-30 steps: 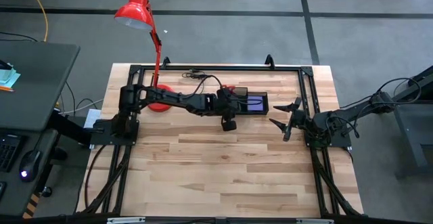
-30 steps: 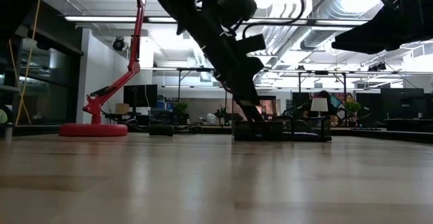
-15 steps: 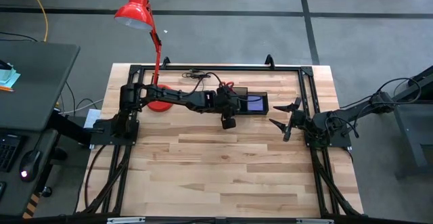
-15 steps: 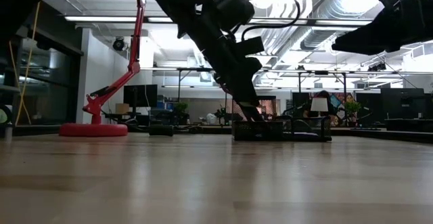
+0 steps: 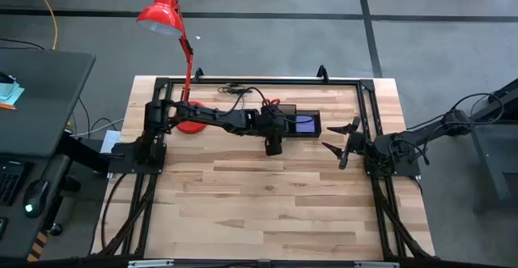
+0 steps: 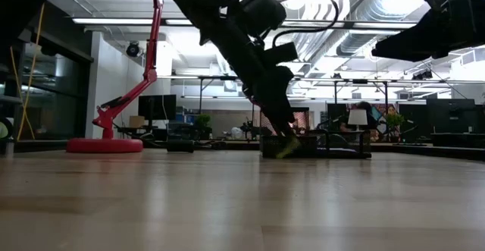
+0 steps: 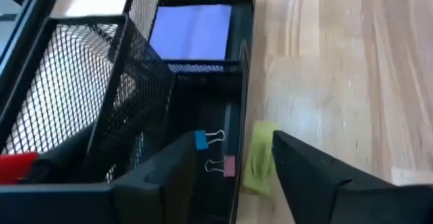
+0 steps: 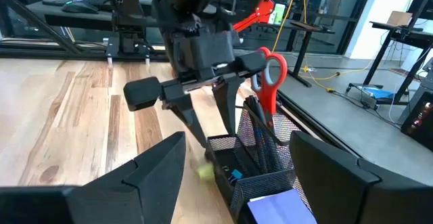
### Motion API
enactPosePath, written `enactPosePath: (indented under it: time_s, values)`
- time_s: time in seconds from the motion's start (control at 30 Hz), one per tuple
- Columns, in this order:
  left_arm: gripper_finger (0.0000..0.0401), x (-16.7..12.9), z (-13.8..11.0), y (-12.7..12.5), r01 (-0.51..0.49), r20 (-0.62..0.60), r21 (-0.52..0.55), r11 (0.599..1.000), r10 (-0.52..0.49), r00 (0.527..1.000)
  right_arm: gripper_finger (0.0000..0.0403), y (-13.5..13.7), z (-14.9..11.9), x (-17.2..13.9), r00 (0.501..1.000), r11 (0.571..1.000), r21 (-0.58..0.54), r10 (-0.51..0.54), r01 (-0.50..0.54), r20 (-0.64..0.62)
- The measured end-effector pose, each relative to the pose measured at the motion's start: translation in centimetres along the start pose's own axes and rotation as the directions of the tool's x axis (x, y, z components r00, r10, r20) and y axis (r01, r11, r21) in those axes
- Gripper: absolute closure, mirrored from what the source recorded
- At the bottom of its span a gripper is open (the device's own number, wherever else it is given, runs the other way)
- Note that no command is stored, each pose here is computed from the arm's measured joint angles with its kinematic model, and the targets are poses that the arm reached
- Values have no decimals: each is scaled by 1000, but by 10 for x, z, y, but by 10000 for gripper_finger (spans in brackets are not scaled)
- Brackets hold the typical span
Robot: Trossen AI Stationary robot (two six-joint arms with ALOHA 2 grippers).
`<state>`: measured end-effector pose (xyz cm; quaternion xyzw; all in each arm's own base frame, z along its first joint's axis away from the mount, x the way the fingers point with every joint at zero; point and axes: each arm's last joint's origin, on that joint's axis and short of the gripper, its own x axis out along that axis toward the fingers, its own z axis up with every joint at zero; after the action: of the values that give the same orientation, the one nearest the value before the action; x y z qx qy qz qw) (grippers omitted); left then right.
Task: Pick and place office supplies into organizer
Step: Put the light green eraser into the black desk organizer
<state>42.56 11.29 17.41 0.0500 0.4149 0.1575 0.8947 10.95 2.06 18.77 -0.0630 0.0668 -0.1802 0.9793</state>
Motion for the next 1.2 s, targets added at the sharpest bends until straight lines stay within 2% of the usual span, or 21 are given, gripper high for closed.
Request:
enactPosePath:
  time_s: [0.2,0.37,0.43,0.53,0.6,0.83,0.97,1.03,1.1,1.17,1.2]
  values:
    - [185,5,-3,-1,-5,-14,-21,1000,5,1000,143,0,0,0,1000,1000,0,0,0,0]
    - [178,3,-1,-15,14,-9,-4,1000,-14,1000,143,0,0,0,1000,1000,0,0,0,0]
    - [182,1,-2,-23,31,-28,44,999,-29,999,143,0,0,0,1000,1000,0,0,0,0]
    - [190,-2,-8,-36,69,-92,177,982,-53,994,143,0,0,0,1000,1000,0,0,0,0]
    - [194,-3,-9,-40,82,-107,216,973,-60,992,143,0,0,0,1000,1000,0,0,0,0]
    - [200,-3,-9,-33,145,-126,203,968,-121,985,143,0,0,0,1000,1000,0,0,0,0]
    - [196,-5,10,-23,189,-112,125,974,-175,978,143,0,0,0,1000,1000,-2,0,0,-2]
    - [192,-7,13,-16,229,-157,89,969,-213,964,143,0,0,0,1000,1000,-4,0,0,-4]
    - [190,-2,20,-18,253,-146,104,962,-237,960,143,0,-1,0,1000,1000,-5,0,0,-5]
    - [189,-1,15,-20,285,-215,118,951,-256,942,143,0,-1,0,1000,1000,-9,0,0,-10]
    - [189,4,15,-24,293,-212,144,945,-260,942,143,0,-2,0,1000,1000,-12,1,-1,-13]
